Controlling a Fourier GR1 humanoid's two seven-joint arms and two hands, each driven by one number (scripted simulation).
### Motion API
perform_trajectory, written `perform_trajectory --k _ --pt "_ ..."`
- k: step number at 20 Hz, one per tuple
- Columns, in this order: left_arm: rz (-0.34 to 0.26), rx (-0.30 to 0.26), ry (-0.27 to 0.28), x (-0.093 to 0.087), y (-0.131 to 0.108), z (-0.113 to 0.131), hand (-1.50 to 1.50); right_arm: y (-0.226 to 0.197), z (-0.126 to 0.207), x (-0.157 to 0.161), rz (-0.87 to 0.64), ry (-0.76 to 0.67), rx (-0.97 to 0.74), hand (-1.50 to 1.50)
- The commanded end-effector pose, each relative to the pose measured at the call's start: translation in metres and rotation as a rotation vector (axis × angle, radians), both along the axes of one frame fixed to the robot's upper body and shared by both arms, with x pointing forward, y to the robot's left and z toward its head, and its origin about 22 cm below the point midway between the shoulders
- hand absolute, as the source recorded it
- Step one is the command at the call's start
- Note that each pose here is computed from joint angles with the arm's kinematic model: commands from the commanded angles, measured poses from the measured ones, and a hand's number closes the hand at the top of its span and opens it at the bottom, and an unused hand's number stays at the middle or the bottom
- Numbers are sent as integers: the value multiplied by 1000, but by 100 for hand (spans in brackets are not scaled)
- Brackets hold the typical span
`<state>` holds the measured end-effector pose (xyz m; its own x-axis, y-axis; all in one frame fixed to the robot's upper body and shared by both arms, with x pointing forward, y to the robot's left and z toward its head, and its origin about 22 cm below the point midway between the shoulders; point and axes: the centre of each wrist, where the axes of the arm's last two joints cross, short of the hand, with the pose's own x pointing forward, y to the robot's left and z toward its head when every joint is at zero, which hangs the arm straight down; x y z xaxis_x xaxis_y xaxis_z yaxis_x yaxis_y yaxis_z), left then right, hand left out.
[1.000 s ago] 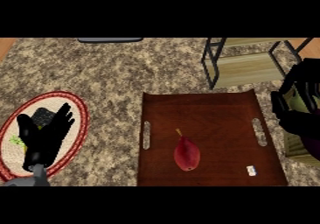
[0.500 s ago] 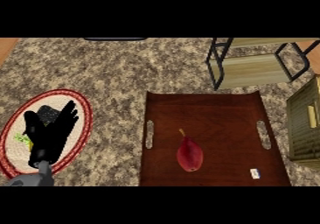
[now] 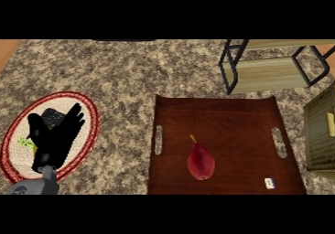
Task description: Pick the eggplant from the tray and place it in the tiered shelf
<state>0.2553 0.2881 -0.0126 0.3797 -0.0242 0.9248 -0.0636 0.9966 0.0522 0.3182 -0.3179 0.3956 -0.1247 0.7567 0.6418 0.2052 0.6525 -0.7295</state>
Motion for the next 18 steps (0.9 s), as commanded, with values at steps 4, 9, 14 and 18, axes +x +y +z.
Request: perform_trajectory --k 4,9,14,18 --pt "2 6 68 -22 -2 -33 0 -15 17 31 41 44 -54 150" --pt "4 16 52 0 13 -4 0 -12 -2 61 74 68 -109 150" --pt "-13 -3 59 11 9 -1 0 -13 -34 91 37 63 -142 150" --pt "-10 -1 46 8 -2 -8 0 -25 -53 104 20 26 -124 150"
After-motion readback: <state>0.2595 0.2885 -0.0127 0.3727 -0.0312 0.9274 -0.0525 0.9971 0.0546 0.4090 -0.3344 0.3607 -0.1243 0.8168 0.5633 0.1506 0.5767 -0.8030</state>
